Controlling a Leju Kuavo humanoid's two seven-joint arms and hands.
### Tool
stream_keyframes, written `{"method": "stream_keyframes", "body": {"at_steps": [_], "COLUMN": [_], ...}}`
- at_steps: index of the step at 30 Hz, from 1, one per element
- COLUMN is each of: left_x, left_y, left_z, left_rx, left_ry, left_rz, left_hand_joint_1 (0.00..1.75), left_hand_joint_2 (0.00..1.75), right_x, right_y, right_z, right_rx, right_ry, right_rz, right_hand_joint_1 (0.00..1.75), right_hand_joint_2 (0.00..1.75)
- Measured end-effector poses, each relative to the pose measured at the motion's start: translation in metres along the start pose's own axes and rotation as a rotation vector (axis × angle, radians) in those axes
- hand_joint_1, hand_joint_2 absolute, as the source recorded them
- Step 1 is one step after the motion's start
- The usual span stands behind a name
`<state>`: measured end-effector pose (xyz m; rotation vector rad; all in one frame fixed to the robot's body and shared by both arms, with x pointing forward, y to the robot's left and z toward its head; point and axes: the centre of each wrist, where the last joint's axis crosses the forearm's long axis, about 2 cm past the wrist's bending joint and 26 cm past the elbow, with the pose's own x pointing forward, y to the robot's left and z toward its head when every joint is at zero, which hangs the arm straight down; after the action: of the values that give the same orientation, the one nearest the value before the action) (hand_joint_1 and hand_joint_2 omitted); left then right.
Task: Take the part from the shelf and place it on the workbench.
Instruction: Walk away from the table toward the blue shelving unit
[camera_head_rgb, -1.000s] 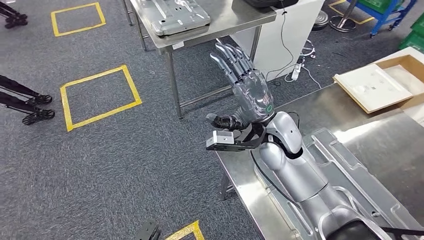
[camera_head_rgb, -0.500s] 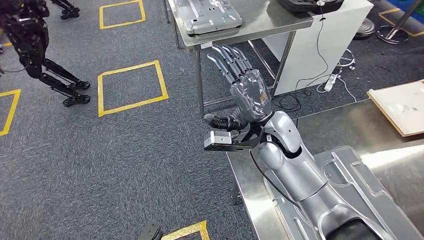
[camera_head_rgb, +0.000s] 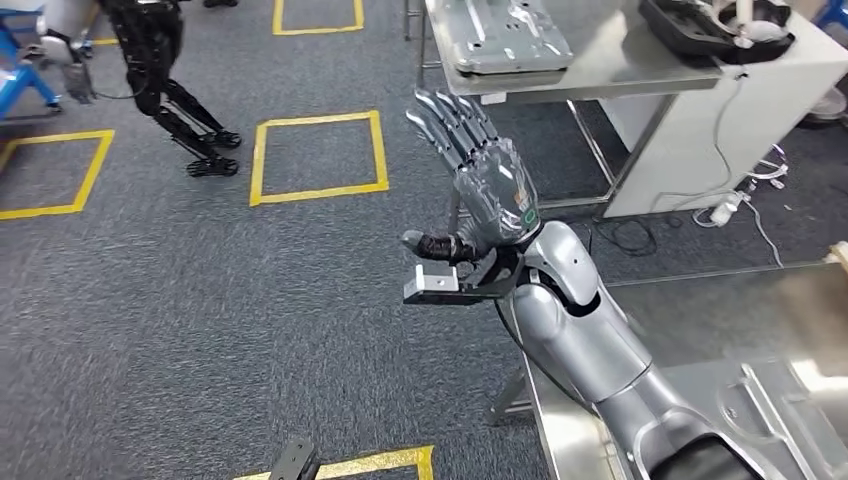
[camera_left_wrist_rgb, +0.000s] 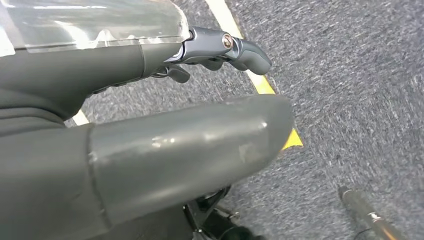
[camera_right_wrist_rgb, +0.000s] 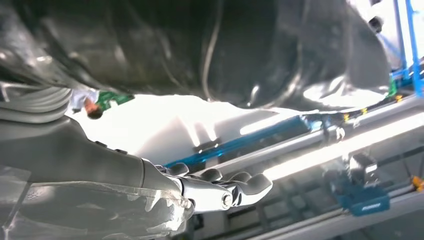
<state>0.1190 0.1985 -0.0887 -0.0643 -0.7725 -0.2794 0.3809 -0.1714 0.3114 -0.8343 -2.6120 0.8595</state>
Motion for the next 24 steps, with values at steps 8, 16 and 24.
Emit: {"method": "stream_keyframes", "body": {"at_steps": [8, 16, 24], "left_x": [-0.0005, -0.0013, 0.0], "left_y": [-0.0002, -0.0005, 0.0001], "left_z": [0.0003, 0.0007, 0.0], "left_rx": [0.0, 0.003, 0.01], "left_ry": [0.001, 0.002, -0.001], "left_rz": [0.001, 0.002, -0.003], "left_hand_joint_1": [0.0, 0.0, 0.0], "left_hand_joint_2": [0.0, 0.0, 0.0], "right_x": [-0.0016, -0.0012, -0.0012], "right_y": [-0.0007, -0.0008, -0.0019], "right_z": [0.0009, 0.0001, -0.0018], "right_rx": [0.006, 0.004, 0.002], "right_ry": [-0.001, -0.003, -0.008], "right_rz": [0.006, 0.008, 0.019], "right_hand_joint_1": [0.0, 0.0, 0.0], "right_hand_joint_2": [0.0, 0.0, 0.0]}}
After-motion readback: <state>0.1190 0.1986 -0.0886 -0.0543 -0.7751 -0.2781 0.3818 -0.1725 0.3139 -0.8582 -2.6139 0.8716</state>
